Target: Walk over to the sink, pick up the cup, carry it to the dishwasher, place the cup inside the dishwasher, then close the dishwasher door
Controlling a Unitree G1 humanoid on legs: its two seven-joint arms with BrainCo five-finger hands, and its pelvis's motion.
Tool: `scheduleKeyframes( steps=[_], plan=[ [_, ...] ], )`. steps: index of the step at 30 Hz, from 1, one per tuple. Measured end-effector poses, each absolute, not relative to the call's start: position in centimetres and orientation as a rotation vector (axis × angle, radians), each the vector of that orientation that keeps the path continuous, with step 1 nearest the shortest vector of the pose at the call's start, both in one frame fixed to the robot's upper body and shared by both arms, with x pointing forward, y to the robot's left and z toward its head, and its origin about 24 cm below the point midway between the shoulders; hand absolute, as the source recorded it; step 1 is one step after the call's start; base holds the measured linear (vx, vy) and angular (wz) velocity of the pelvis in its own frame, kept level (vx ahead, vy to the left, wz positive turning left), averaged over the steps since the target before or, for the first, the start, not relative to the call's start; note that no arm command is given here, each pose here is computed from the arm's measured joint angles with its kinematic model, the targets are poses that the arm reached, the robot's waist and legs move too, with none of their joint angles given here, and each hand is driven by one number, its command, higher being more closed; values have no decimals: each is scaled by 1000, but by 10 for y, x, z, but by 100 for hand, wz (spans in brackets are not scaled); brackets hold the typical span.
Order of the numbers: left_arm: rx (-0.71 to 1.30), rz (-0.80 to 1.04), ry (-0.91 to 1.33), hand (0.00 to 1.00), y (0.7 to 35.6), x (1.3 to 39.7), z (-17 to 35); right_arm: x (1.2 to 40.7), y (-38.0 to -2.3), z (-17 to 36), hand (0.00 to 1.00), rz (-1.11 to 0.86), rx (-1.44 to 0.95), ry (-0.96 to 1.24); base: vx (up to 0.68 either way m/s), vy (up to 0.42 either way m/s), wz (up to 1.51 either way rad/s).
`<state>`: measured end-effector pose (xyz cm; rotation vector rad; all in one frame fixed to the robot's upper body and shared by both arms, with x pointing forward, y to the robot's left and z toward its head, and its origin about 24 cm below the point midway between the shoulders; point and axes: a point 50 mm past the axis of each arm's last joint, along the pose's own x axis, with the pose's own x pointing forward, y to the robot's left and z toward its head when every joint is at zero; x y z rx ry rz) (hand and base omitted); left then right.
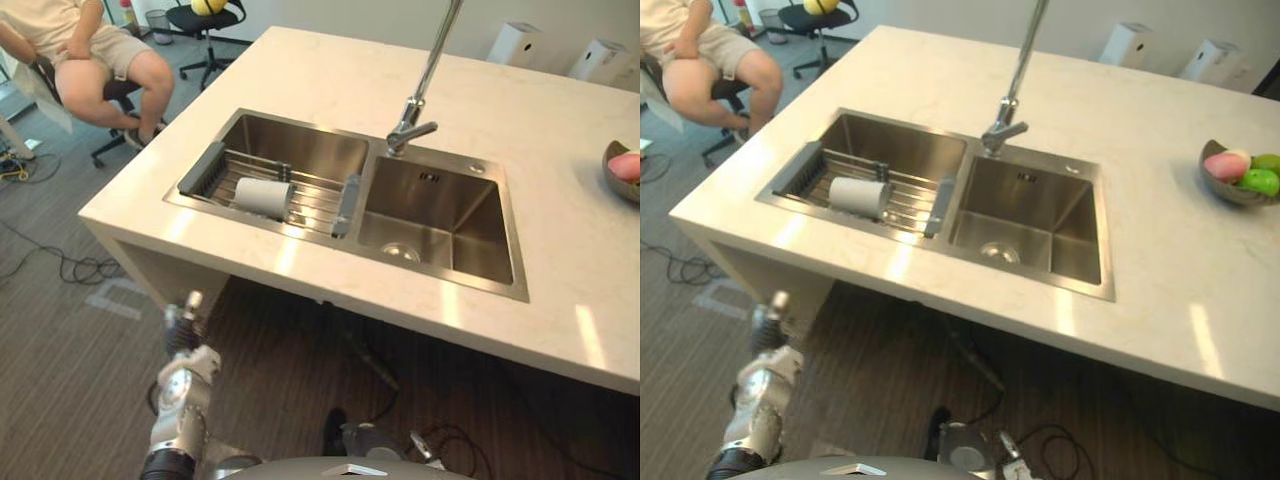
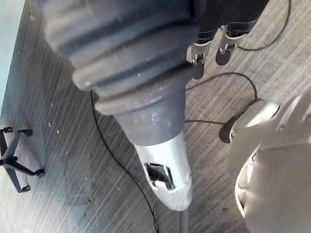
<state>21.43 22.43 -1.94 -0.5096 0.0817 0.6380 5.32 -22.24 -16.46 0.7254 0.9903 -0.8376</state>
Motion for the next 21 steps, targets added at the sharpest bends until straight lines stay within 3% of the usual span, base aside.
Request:
scheduleKeyframes(
  steps=[3, 7, 9, 13, 17, 21],
  plan=[
    [-519, 823, -88, 0, 250, 206, 2, 31, -218, -167, 0, -849, 732, 1030, 121, -32, 23],
    [-569, 825, -203, 0, 244, 203, 23, 20, -221, -167, 0, -848, 699, 1056, 210, -41, 37],
    [-559, 762, -249, 0, 240, 205, 36, 19, -232, -165, 0, -858, 676, 1046, 259, 63, -10],
    [-488, 466, -353, 0, 219, 223, 76, 45, -253, -154, 0, -841, 675, 922, 281, 111, -41],
    [-470, 360, -427, 0, 204, 233, 103, 39, -262, -152, 0, -875, 651, 949, 272, 297, -22],
    [-417, 250, -538, 0, 203, 234, 131, 33, -233, -162, 0, -922, 767, 997, 261, 352, -18]
  ],
)
